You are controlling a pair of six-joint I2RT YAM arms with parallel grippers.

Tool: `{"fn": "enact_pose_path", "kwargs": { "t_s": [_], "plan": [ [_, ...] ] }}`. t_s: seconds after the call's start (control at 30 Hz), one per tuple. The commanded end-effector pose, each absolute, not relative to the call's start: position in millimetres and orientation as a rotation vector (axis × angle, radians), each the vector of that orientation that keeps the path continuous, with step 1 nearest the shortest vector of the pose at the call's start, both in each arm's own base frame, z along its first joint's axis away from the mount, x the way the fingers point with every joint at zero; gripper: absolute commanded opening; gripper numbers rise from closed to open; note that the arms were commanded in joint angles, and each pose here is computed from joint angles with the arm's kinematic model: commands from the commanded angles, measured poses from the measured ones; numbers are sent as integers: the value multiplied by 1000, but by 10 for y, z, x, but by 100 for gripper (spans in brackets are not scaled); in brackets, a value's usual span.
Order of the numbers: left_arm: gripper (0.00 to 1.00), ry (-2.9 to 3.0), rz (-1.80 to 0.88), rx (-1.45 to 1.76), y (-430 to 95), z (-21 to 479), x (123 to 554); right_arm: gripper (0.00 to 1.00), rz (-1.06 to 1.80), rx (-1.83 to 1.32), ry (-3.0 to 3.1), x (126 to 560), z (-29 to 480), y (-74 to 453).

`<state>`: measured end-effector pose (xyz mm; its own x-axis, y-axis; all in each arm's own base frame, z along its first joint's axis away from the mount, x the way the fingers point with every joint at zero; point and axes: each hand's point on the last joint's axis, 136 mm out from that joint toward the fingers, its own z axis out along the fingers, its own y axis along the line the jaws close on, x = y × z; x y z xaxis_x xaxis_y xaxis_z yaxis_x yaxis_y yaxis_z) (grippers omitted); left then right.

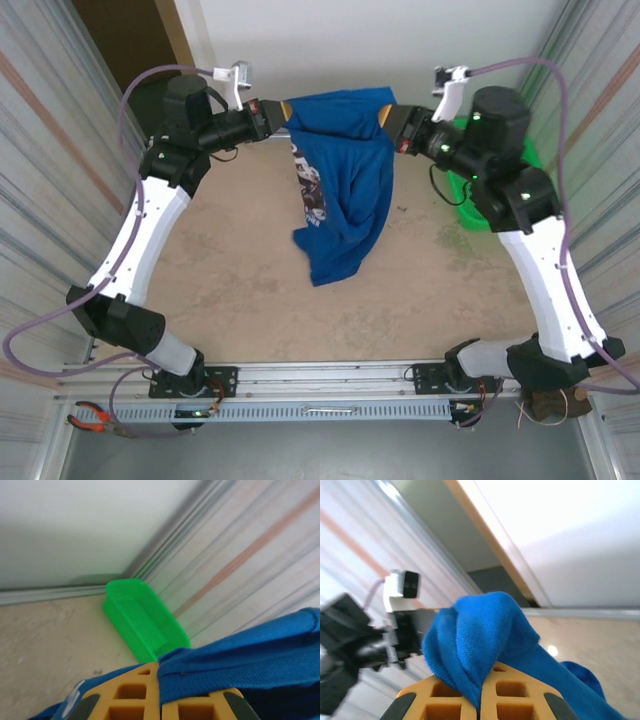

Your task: Fold the inside-out t-shirt

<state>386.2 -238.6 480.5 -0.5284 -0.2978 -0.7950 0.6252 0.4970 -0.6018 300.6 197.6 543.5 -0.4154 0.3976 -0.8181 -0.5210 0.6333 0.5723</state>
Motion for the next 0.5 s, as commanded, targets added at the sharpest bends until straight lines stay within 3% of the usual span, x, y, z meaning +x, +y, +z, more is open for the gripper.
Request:
{"fn": "enact_pose_path", "kwargs": {
  "t_s": [0.0,0.1,0.17,0.33,0.47],
  "plan": [
    [0,1455,-1133,286,-2112,5896,3432,0,1095,-138,1488,2494,6208,1735],
    [0,1379,-1123,326,-2116,6129,3258,0,1074,-113,1519,2611,6085,1742],
    [0,1437,-1115,317,-2155,5959,3373,0,1022,-64,1617,2849,5704,1768],
    [0,1721,-1074,271,-2351,4882,4004,0,940,103,1880,3443,4312,1824],
    [0,1901,-1057,238,-2444,4117,4494,0,985,187,1973,3737,3783,1891]
  ]
}}
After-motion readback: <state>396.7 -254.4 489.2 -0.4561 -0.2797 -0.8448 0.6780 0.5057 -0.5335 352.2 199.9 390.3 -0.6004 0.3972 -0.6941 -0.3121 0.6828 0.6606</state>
